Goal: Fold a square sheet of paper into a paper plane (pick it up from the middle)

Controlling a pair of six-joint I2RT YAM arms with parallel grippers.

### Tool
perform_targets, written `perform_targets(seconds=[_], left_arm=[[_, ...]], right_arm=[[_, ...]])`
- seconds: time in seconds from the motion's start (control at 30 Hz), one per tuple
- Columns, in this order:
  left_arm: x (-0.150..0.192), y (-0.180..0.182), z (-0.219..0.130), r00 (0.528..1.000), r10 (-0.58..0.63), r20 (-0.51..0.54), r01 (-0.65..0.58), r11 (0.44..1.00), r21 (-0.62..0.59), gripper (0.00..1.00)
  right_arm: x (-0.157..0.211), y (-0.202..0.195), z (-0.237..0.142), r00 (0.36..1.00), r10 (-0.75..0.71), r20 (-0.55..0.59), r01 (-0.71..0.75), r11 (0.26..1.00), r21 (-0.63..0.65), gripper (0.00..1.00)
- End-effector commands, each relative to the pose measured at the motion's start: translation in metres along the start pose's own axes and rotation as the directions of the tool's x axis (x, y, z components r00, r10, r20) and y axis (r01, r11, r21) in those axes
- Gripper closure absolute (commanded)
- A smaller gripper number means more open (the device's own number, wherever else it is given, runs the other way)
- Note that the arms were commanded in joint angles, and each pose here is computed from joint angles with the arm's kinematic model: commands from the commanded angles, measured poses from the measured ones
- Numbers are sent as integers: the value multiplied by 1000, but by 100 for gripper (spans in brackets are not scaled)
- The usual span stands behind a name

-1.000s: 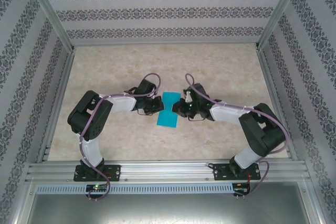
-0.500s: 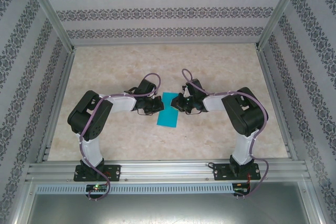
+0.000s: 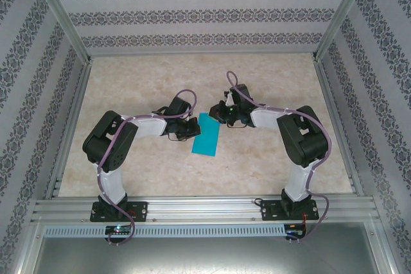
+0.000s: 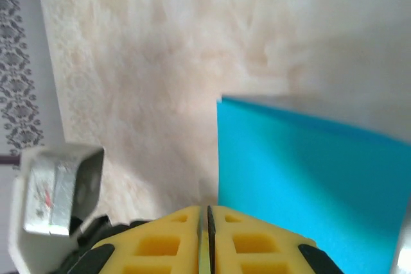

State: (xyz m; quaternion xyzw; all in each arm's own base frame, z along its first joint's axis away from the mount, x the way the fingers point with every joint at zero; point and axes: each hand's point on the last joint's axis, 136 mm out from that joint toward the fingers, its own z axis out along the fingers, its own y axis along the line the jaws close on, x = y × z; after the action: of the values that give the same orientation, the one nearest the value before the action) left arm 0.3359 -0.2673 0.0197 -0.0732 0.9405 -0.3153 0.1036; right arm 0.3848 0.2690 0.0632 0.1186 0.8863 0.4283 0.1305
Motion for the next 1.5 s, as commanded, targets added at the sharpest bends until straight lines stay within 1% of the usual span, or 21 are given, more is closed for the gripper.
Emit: perform_targets(seconds=[0.0, 0.2, 0.23, 0.33, 0.43, 0.5, 0.63, 0.87, 0.97, 1.07, 1.17, 1.3, 1.4, 1.47], left_arm=[[15, 14, 4, 999, 1, -42, -3, 998, -59, 100], [15, 13, 4, 999, 2, -40, -4, 998, -60, 100], [15, 14, 4, 999, 1, -42, -3, 998, -59, 100], [16, 14, 3, 999, 4, -46, -7, 998, -62, 100], [14, 13, 2, 999, 6, -42, -8, 998, -61, 100], [14, 11, 3, 999, 6, -43, -8, 998, -56, 100], [15, 12, 2, 999, 7, -40, -9, 998, -60, 100], [15, 12, 2, 999, 8, -44, -10, 998, -55, 100], [15, 11, 2, 999, 7, -43, -9, 998, -54, 100], [15, 11, 1, 999, 8, -39, -10, 998, -55, 100], [13, 8, 0, 999, 14, -32, -16, 999, -41, 100], [6, -6, -7, 999, 33, -6, -33, 999, -5, 100], [-1, -22, -15, 999, 52, 14, -52, 998, 35, 98], [-8, -35, -24, 997, 69, 41, -72, 995, 66, 94]], right_arm=[[4, -21, 16, 998, 29, -49, -26, 999, 45, 87], [12, -53, 24, 994, 88, -68, -79, 989, 126, 87], [12, -52, 24, 994, 90, -67, -82, 990, 113, 87], [5, -31, 16, 997, 58, -49, -55, 997, 61, 87], [-5, -11, 8, 999, 20, -33, -18, 999, 41, 86], [-12, -5, 7, 1000, 6, -23, -5, 1000, 29, 86], [-18, -13, 17, 999, 19, -32, -18, 999, 47, 86], [-11, -39, 32, 996, 66, -57, -61, 994, 86, 86], [-8, -40, 33, 996, 70, -62, -65, 995, 79, 86], [-9, -42, 30, 995, 72, -64, -65, 993, 101, 86], [-13, -24, 20, 998, 41, -51, -38, 997, 62, 85], [-18, 1, -9, 1000, -26, 2, 26, 998, 50, 84], [-17, 9, -30, 997, -60, 50, 57, 996, 63, 78], [-11, 8, -38, 996, -66, 62, 62, 996, 68, 75]])
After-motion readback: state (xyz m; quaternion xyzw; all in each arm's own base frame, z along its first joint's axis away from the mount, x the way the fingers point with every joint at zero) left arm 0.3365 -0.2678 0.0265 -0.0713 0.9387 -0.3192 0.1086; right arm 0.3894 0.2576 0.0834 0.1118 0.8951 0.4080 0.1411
